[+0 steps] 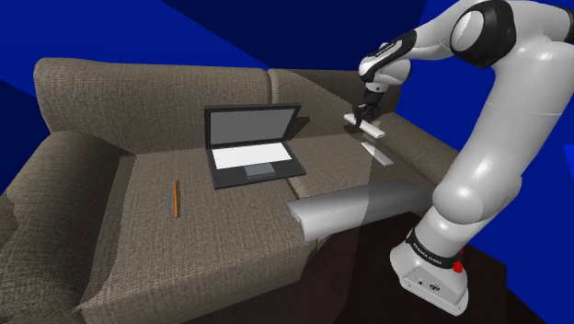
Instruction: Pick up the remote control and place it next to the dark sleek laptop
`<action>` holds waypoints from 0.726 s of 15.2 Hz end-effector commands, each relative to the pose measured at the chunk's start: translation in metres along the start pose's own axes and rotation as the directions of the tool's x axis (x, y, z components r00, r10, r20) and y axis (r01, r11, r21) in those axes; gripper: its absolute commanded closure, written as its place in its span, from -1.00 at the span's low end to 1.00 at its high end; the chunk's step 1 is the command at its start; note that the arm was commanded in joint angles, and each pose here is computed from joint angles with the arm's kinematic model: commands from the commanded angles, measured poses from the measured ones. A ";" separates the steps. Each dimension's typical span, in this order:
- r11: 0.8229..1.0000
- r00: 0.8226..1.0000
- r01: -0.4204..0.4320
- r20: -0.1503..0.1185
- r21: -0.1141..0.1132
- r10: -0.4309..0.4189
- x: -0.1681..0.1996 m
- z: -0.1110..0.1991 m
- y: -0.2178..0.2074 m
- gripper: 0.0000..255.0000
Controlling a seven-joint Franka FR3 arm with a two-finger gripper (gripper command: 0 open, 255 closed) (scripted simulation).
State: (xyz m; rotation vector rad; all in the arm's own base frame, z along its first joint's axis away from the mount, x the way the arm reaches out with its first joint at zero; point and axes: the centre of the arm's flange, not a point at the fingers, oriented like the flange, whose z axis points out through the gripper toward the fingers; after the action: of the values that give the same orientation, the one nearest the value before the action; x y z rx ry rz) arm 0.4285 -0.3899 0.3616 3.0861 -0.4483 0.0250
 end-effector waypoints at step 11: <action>1.000 1.000 0.000 0.000 0.000 0.000 0.000 -0.063 0.002 1.00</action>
State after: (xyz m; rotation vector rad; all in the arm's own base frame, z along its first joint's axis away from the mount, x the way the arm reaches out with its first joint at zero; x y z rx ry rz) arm 0.4282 -0.3902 0.4196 3.0861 -0.4481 0.0252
